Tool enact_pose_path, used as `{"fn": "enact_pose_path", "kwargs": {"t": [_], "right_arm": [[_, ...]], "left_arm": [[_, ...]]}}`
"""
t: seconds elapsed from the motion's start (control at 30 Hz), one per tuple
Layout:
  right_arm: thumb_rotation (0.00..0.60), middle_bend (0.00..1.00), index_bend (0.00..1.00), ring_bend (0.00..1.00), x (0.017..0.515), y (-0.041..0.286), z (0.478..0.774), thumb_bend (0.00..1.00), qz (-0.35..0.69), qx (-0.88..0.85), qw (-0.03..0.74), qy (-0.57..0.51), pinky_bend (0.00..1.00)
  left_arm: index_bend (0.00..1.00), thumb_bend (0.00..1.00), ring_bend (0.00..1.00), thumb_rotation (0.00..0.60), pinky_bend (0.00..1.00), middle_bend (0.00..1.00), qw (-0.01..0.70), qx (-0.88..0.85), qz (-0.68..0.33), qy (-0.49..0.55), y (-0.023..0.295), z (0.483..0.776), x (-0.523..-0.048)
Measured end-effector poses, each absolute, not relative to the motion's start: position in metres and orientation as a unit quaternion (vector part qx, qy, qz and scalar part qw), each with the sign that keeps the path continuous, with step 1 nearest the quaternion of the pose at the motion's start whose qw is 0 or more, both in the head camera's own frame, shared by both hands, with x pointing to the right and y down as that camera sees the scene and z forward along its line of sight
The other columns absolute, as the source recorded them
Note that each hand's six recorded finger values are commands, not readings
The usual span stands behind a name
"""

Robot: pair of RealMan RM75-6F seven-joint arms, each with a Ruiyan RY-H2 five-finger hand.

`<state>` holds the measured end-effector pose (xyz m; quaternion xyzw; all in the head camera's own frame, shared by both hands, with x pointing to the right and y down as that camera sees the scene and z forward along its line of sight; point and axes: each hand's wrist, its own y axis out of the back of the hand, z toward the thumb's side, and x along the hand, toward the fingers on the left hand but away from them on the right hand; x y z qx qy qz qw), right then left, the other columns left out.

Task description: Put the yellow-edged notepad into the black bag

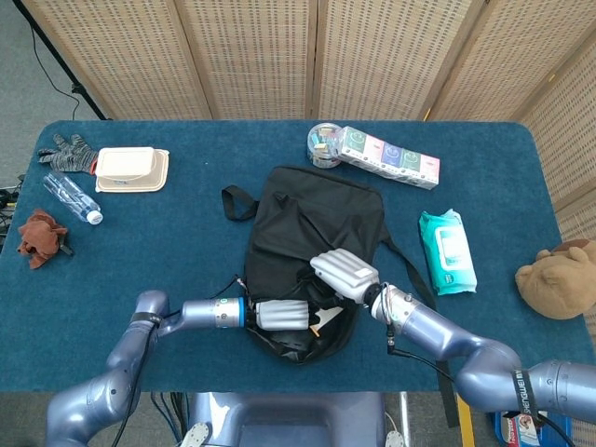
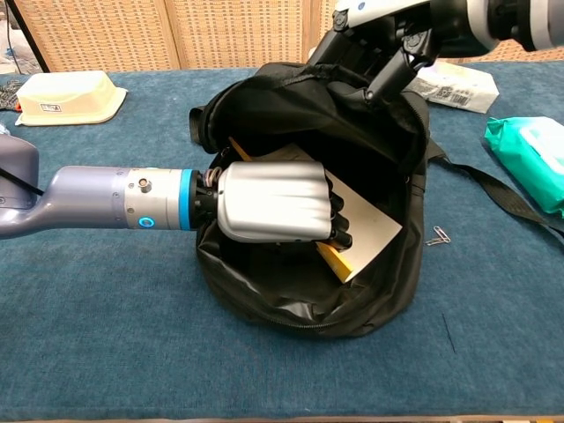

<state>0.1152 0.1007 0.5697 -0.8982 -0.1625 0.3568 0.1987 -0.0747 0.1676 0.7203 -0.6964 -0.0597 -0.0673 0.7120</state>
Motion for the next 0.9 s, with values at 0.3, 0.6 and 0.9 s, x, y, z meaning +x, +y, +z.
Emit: {"fn": "enact_pose_path", "kwargs": {"t": [0.3, 0.6, 0.9], "right_arm": [[0.6, 0.63, 0.62, 0.53, 0.113, 0.109, 0.564, 0.69, 0.351, -0.904, 0.196, -0.148, 0.66], [0.6, 0.63, 0.62, 0.53, 0.108, 0.122, 0.559, 0.69, 0.342, -0.91, 0.193, -0.131, 0.66], [0.6, 0.63, 0.62, 0.53, 0.107, 0.121, 0.562, 0.69, 0.343, -0.909, 0.196, -0.132, 0.66]], "left_arm": [[0.76, 0.64, 0.53, 0.6, 0.68, 0.66, 0.712, -0.693, -0.098, -0.053, 0.155, 0.726, -0.072], [0.76, 0.64, 0.52, 0.6, 0.68, 0.65, 0.719, -0.681, -0.134, -0.041, 0.135, 0.73, -0.074], [0.58, 0.54, 0.36, 0.6, 0.64, 0.4, 0.722, -0.675, -0.151, -0.028, 0.126, 0.73, -0.077]]}}
